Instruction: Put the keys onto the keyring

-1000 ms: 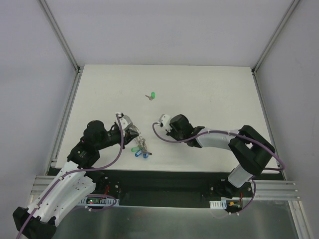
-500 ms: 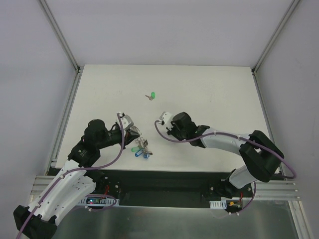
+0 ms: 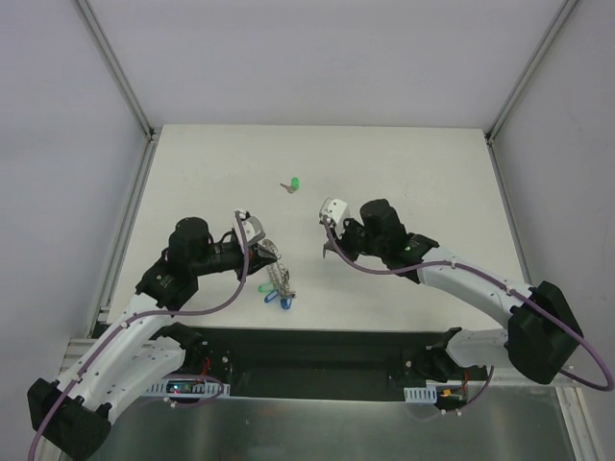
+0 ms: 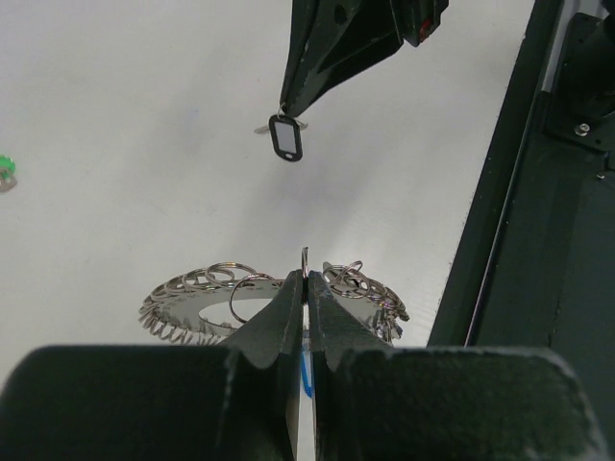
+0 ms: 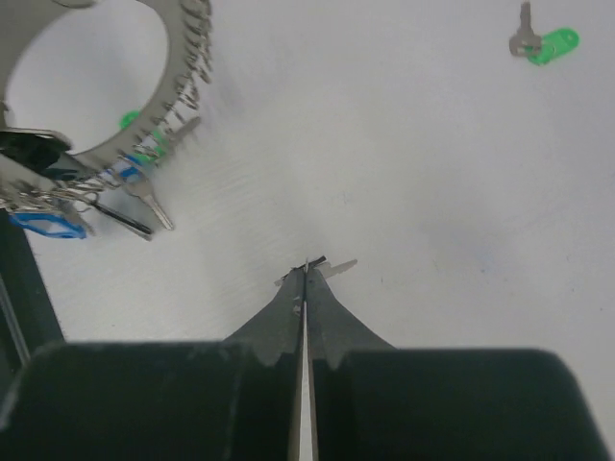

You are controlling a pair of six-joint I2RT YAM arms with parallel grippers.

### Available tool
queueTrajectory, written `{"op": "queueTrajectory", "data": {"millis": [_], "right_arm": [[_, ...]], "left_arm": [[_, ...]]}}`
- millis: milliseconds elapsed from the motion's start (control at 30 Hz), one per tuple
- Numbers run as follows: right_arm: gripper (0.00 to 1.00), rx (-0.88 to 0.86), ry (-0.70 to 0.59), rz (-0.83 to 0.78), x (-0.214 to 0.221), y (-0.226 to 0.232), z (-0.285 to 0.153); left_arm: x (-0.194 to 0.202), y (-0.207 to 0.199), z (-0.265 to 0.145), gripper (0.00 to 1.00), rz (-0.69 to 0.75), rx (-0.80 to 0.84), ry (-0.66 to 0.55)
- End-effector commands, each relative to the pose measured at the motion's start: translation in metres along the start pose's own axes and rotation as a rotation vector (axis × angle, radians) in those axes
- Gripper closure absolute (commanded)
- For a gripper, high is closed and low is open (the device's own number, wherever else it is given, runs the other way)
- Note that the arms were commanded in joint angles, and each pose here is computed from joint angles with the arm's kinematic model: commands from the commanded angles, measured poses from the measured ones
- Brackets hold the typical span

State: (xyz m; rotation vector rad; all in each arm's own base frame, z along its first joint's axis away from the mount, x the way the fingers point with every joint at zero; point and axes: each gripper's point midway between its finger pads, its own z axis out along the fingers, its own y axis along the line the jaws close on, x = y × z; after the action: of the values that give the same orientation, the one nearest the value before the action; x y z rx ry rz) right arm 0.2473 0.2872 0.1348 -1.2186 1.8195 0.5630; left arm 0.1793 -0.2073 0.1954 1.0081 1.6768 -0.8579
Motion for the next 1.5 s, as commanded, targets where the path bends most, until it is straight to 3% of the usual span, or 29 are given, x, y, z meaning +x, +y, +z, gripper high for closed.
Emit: {"op": "queueTrajectory", "data": {"millis": [0,333,567,867,1467], "right_arm": [[0.99,-0.198,-0.202,-0.041,-0.061,0.029,-0.026],[0.99,-0.306,-0.326,-0.112,-0.091,0.051,-0.062],[0.99,-0.313,-0.360,-0.137,-0.091,0.060,-0.081],[0.99,-0.247,-0.364,-0.225,-0.091,0.076,-0.082],[0.99,-0.336,-0.309,-0.237,-0.075,0.097,-0.076]], "left_arm": [[-0.060,-0.007,0.002,1.00,0.153,0.102,-0.134],[-0.089,-0.018,0.022,1.00,0.297,0.328,-0.168],[-0.070,-0.029,0.024,1.00,0.364,0.418,-0.183],[-0.045,-0.046,0.034,1.00,0.315,0.524,-0.161],[-0.048,-0.059,0.033,1.00,0.318,0.549,-0.196]]}}
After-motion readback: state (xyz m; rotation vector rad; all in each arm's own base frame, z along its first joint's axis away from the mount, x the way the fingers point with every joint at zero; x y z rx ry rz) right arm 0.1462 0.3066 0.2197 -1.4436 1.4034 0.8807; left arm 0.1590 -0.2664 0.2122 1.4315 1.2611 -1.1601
